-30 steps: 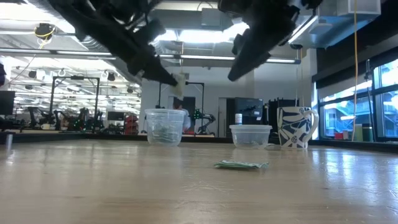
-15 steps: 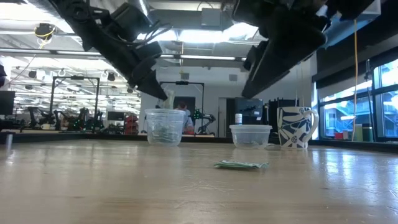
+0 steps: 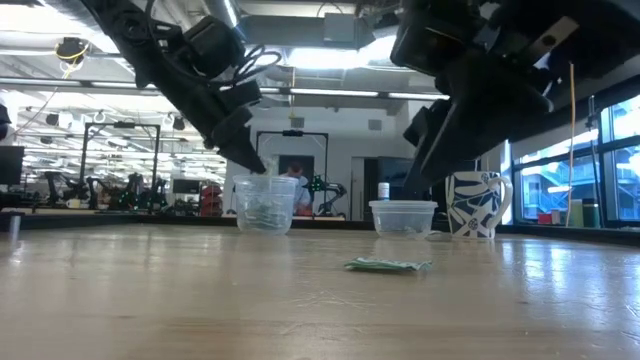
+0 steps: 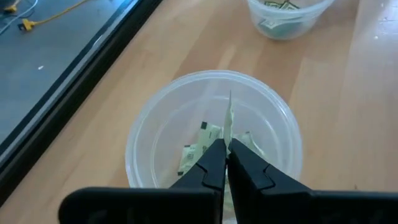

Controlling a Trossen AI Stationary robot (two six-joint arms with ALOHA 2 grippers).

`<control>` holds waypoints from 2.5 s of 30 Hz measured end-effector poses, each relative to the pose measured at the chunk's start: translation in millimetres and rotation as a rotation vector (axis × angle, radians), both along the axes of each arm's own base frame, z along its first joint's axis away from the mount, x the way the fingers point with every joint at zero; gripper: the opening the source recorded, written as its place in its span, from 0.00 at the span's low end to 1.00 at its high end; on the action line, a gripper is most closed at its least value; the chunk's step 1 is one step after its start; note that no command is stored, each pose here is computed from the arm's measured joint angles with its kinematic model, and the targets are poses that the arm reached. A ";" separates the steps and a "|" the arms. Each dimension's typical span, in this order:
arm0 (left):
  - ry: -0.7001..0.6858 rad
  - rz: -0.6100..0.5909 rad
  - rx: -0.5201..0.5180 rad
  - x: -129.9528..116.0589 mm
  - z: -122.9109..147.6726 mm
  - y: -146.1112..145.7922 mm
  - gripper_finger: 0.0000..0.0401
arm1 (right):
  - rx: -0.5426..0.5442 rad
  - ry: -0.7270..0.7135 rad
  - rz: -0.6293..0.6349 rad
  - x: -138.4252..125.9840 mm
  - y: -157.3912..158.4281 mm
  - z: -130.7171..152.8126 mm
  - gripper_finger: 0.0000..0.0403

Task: Pick and place Stevia / Truvia into bins
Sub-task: Put the white stevia packet into the large transparent container, then put the green truvia packet into the small transparent container

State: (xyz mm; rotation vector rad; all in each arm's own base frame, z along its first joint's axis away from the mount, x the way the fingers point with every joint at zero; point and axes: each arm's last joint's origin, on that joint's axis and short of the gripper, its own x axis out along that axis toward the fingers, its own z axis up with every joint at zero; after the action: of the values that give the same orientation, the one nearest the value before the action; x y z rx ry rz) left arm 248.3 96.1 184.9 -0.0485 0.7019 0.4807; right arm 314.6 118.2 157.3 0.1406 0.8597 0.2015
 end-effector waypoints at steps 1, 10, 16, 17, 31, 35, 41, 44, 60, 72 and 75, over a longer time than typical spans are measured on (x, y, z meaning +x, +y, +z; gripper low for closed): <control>0.003 0.003 0.002 0.6 -1.0 0.2 0.02 | -0.001 0.002 0.003 -0.6 0.7 -0.3 0.38; -0.014 0.006 0.019 2.1 -0.3 2.2 0.06 | -0.034 0.047 0.025 3.0 3.9 -22.0 0.38; -0.007 -0.004 0.029 2.1 -0.2 2.3 0.12 | -0.066 0.055 0.053 7.5 6.0 -39.7 0.38; -0.007 -0.004 0.030 2.1 -0.2 2.3 0.13 | -0.076 0.051 0.052 7.7 6.3 -40.9 0.38; -0.007 -0.004 0.030 2.1 -0.2 2.3 0.15 | -0.146 0.043 0.063 7.0 12.2 -47.8 0.12; -0.007 -0.004 0.030 2.1 -0.2 2.3 0.16 | -0.152 0.042 0.071 6.9 12.3 -48.0 0.02; -0.007 -0.004 0.030 2.0 -0.2 2.3 0.15 | -0.132 0.052 0.033 6.6 12.2 -48.4 0.01; -0.007 -0.005 0.030 2.1 -0.2 2.2 0.15 | -0.119 0.051 0.020 6.3 12.1 -45.9 0.01; 0.004 -0.077 0.091 4.7 1.6 -0.5 0.15 | -0.155 -0.017 -0.029 -3.1 5.0 -6.5 0.00; -0.069 -0.082 0.104 8.7 9.2 -5.4 0.18 | -0.266 -0.018 -0.553 -46.4 -75.1 73.2 0.00; -0.088 -0.071 0.099 9.3 10.2 -5.2 0.18 | -0.294 -0.036 -0.599 -45.8 -98.2 79.8 0.00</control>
State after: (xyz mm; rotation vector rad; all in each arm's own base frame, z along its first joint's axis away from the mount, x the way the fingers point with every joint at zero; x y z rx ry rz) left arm 257.7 90.9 195.1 0.0477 0.5914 0.4419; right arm 268.8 20.0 237.1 0.1126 0.7681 -0.4803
